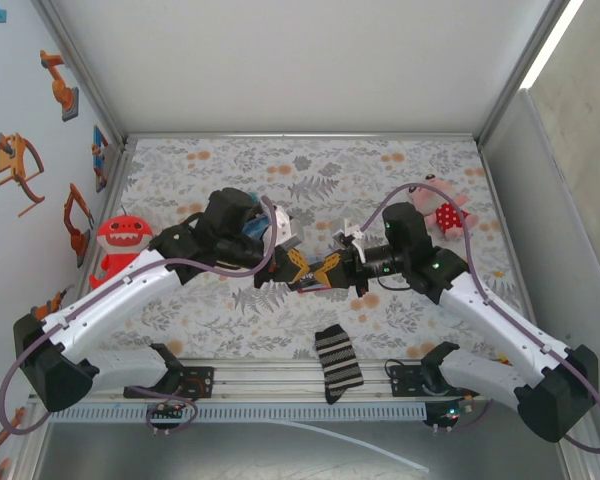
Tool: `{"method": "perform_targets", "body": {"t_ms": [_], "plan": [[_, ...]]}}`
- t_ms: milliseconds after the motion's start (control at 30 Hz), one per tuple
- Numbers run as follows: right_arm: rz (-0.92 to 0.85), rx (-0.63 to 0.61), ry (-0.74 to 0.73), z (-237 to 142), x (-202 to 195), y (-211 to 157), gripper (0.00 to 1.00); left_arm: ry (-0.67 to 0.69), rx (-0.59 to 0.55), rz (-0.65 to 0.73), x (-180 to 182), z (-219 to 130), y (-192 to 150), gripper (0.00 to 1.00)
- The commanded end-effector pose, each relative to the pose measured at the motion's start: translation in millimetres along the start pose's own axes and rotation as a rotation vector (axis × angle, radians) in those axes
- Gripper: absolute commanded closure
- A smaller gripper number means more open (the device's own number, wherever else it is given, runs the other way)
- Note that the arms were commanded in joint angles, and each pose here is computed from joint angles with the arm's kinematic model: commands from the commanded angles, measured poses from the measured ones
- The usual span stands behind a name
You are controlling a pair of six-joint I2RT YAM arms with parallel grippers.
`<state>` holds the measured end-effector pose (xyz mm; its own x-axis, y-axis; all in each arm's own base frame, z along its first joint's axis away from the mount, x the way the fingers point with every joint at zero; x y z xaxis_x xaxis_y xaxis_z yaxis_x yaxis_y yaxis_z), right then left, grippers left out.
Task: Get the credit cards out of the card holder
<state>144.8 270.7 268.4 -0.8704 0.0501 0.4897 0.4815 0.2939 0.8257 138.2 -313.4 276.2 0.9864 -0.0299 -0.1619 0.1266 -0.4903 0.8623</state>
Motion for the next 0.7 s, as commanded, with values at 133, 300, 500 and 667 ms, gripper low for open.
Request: {"method": "perform_targets", "body": {"t_ms": [133, 300, 500, 667], "plan": [[-0.035, -0.014, -0.03, -2, 2, 9, 0.81, -0.004, -0.007, 0.047, -4, -4, 2, 1.0], [-0.015, -0.024, -0.128, -5, -12, 11, 0.49, 0.145, -0.053, 0.012, 26, -16, 1, 1.0], [0.022, -0.045, -0.227, -9, -26, 16, 0.42, 0.372, -0.066, -0.021, 69, -35, -12, 1.0], [0.064, -0.055, -0.297, -10, -39, 22, 0.33, 0.487, -0.009, -0.047, 101, -44, -28, 1.0]]}}
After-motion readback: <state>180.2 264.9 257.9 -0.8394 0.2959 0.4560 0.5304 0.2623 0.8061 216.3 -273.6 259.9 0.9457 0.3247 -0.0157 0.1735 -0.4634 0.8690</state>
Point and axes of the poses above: each hand's point on the last joint's axis, 136 mm out from that joint toward the fingers, its own z axis out along the fingers, its own x axis along the line the jaws close on, y = z × x, the point moved 1 cm from there along -z, back along the fingers, and after that the axes turned 7 degrees about z, right-handed, at the moved point
